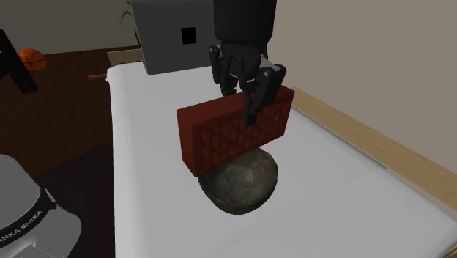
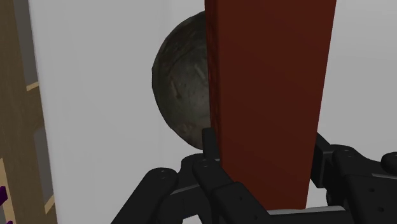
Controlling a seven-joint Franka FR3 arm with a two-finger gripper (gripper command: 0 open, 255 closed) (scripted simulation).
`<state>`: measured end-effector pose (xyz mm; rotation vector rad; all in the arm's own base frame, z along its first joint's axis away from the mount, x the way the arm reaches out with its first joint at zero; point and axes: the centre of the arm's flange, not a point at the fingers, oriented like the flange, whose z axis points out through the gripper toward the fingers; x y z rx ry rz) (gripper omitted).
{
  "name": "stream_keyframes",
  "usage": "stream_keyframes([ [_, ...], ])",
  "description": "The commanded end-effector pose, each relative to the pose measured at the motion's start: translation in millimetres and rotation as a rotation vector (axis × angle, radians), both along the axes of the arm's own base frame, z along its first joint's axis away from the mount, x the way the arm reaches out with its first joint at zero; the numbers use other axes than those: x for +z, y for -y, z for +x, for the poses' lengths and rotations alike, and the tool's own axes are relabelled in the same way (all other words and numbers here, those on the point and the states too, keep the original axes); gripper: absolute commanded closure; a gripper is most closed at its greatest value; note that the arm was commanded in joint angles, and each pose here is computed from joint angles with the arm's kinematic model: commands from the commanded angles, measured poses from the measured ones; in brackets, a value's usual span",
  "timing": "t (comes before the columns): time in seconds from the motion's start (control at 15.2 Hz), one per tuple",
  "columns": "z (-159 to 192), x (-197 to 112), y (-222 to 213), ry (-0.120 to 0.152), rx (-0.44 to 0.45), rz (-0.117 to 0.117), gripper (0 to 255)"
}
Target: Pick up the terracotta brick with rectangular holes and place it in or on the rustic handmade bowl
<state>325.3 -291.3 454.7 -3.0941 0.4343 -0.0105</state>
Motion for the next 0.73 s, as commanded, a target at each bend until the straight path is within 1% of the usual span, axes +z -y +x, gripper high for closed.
stream_keyframes([
  [0.0,-0.2,-9.8,-0.2,0.001,0.0,-0.001,255],
  [0.59,-0.2,-57.3,-0.2,0.001,0.0,-0.001,255],
  [0.66,-0.3,-58.7,-0.2,0.001,0.0,-0.001,255],
])
